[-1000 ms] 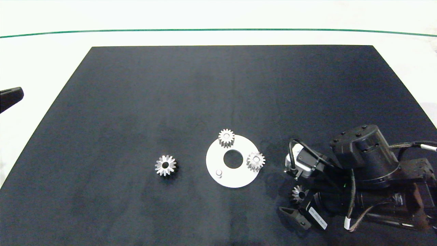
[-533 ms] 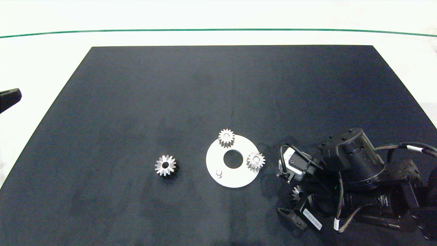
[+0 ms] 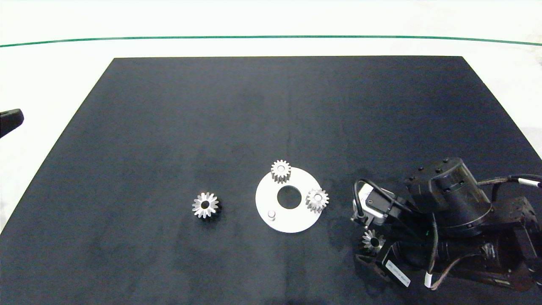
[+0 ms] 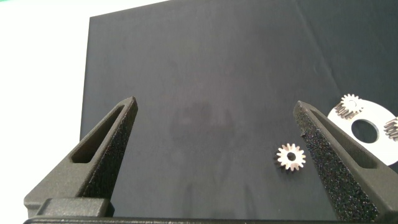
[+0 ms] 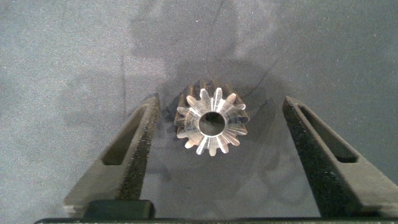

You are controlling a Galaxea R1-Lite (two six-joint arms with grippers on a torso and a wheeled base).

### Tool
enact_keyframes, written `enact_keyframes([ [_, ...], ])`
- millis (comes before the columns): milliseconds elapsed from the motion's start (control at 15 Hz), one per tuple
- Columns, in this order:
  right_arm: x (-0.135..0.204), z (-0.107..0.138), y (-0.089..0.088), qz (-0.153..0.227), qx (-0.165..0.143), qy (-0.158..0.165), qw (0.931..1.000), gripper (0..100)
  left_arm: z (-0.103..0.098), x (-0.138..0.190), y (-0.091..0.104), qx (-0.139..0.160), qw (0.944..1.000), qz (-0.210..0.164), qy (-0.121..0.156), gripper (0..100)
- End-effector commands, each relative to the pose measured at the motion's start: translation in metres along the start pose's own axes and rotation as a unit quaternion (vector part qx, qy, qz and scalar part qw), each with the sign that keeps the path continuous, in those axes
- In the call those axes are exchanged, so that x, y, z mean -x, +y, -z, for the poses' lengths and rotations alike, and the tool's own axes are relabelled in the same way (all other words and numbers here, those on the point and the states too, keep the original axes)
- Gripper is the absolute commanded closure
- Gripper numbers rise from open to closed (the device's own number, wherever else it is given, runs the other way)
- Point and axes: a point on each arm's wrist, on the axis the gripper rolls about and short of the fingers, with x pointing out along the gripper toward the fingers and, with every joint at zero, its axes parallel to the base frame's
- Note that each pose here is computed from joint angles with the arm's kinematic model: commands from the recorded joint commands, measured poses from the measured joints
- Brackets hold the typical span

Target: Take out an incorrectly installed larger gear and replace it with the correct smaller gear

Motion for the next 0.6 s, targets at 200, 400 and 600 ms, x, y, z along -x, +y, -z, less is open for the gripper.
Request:
enact_keyframes([
  [200,-0.0012,0.0008,0.0006,-0.001,-0.018,0.003,0.9998,30,0.0032,0.0002,-0.0004,-0.001,1.0,0.0,0.005,0],
  [400,-0.0016,0.0008,0.0007,-0.001,-0.019,0.003,0.9998,36,0.0038,-0.0001,-0.0006,-0.001,1.0,0.0,0.006,0],
  [600,-0.0024,0.0008,0.0013,-0.002,-0.029,0.004,0.9996,42,0.0037,0.0022,-0.0003,-0.001,1.0,-0.001,0.003,0],
])
